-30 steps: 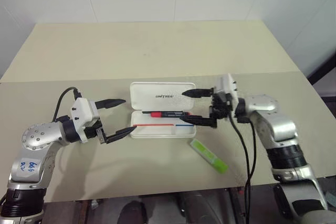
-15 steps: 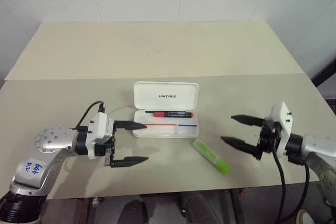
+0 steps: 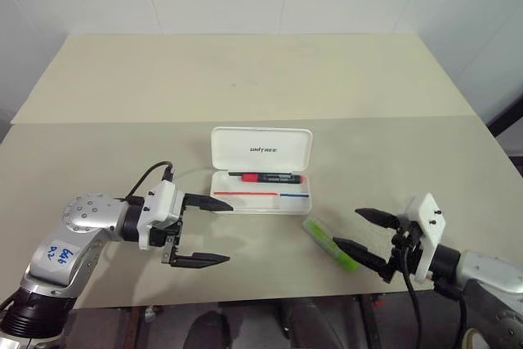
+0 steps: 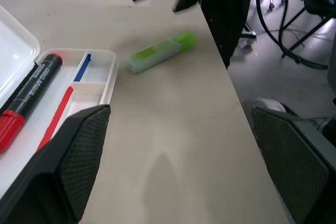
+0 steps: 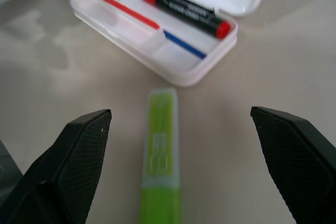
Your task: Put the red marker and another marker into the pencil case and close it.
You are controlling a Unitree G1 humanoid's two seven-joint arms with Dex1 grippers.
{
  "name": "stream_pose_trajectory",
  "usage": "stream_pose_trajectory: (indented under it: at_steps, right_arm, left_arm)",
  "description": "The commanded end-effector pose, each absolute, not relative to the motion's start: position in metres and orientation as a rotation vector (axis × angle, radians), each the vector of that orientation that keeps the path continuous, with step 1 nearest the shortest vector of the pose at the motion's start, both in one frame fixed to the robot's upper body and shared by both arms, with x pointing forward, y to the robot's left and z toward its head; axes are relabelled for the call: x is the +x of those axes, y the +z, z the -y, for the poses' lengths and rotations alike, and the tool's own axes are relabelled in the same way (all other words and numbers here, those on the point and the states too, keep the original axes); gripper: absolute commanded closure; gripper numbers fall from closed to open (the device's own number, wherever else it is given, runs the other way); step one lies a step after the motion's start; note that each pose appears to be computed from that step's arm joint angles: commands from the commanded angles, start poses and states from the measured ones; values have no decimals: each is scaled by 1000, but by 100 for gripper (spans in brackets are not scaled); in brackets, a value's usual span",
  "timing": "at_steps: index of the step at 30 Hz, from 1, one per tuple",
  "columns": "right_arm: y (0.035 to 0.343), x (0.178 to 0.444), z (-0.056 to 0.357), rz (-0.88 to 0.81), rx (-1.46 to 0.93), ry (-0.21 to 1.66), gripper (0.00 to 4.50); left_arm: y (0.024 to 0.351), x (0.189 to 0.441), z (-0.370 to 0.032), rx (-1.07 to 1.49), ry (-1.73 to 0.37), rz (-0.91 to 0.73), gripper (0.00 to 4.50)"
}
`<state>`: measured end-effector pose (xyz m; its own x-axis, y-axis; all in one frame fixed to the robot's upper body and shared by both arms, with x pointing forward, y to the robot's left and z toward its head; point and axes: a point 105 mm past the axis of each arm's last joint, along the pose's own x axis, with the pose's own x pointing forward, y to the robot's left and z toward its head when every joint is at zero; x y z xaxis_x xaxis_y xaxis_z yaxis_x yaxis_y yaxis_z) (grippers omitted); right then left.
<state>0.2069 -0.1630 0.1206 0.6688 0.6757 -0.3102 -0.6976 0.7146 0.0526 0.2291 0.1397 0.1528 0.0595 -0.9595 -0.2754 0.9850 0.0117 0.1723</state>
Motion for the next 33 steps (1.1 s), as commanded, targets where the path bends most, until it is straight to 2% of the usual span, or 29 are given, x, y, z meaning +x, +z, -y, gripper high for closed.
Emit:
stream_pose_trajectory:
  at_steps: [1, 10, 20, 21, 23, 29, 30, 33]
  right_arm:
    - [114, 198, 153, -328, -77, 778, 2]
    - [88, 199, 140, -365, -111, 768, 2]
    - [72, 210, 151, -383, -131, 703, 2]
    - [69, 208, 153, -397, -132, 714, 41]
    - [67, 207, 159, -409, -142, 704, 90]
    - [72, 215, 163, -380, -173, 692, 328]
    - [73, 216, 163, -379, -177, 692, 341]
    - [73, 219, 166, -383, -203, 687, 340]
  left_arm:
    - [158, 231, -140, 377, -1526, -64, 0]
    - [160, 233, -137, 375, -1537, -58, 0]
    - [163, 234, -139, 384, -1521, -53, 0]
    - [163, 235, -139, 388, -1518, -52, 0]
    - [164, 236, -140, 397, -1510, -47, 0]
    - [165, 239, -140, 410, -1500, -32, 0]
    - [166, 240, -140, 413, -1499, -30, 0]
    - [166, 242, -139, 422, -1496, -17, 0]
